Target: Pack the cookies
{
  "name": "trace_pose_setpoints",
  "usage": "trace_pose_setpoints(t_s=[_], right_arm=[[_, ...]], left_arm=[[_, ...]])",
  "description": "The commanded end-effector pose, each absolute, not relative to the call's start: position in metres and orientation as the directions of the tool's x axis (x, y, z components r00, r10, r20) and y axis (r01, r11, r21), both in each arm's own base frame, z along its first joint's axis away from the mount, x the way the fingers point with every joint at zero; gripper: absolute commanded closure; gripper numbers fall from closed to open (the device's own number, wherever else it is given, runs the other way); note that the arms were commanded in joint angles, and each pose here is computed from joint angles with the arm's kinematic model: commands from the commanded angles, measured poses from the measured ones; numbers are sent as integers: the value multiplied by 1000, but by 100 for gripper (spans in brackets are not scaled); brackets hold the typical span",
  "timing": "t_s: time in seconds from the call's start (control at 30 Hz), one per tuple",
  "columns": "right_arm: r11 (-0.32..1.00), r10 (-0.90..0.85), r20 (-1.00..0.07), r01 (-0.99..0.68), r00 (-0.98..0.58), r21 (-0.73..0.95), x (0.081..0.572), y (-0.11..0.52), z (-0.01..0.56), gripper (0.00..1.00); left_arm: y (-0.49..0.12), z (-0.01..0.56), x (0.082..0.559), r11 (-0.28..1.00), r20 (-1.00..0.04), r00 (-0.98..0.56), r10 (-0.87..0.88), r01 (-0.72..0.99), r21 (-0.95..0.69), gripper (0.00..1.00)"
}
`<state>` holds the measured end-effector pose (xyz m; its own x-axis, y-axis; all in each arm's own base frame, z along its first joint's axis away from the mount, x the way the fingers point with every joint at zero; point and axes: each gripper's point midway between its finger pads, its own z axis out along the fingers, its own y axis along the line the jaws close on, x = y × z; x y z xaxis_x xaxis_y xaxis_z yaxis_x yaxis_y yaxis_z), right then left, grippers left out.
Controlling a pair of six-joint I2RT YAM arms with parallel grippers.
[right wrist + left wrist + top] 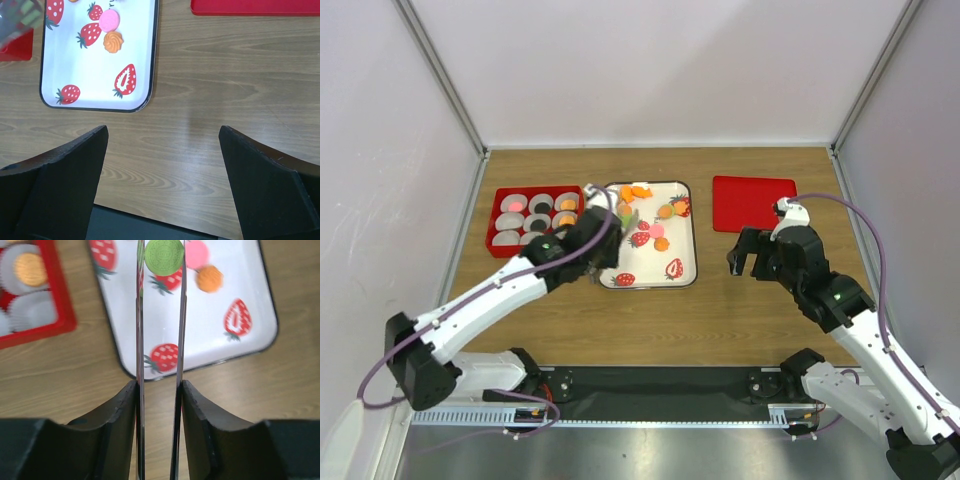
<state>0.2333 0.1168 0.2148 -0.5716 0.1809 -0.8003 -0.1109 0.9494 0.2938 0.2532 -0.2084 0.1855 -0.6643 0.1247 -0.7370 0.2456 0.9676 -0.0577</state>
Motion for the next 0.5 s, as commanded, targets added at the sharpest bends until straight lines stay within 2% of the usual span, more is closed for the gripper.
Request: trace_pose_setpoints(t_s=[0.0, 0.23, 0.47], right_arm=[[936, 202, -839, -152, -505, 317, 242, 122, 245, 0], [921, 201, -832, -191, -516, 340, 243, 133, 247, 0], [908, 188, -826, -227, -532, 353, 244, 142, 242, 0]], left_arm=[[-165, 221, 275, 987, -791, -611, 39, 145, -64, 57], [-71, 216, 306, 995, -795, -602, -79, -98, -25, 56], [15, 189, 326, 944, -765, -602, -226, -330, -19, 57]])
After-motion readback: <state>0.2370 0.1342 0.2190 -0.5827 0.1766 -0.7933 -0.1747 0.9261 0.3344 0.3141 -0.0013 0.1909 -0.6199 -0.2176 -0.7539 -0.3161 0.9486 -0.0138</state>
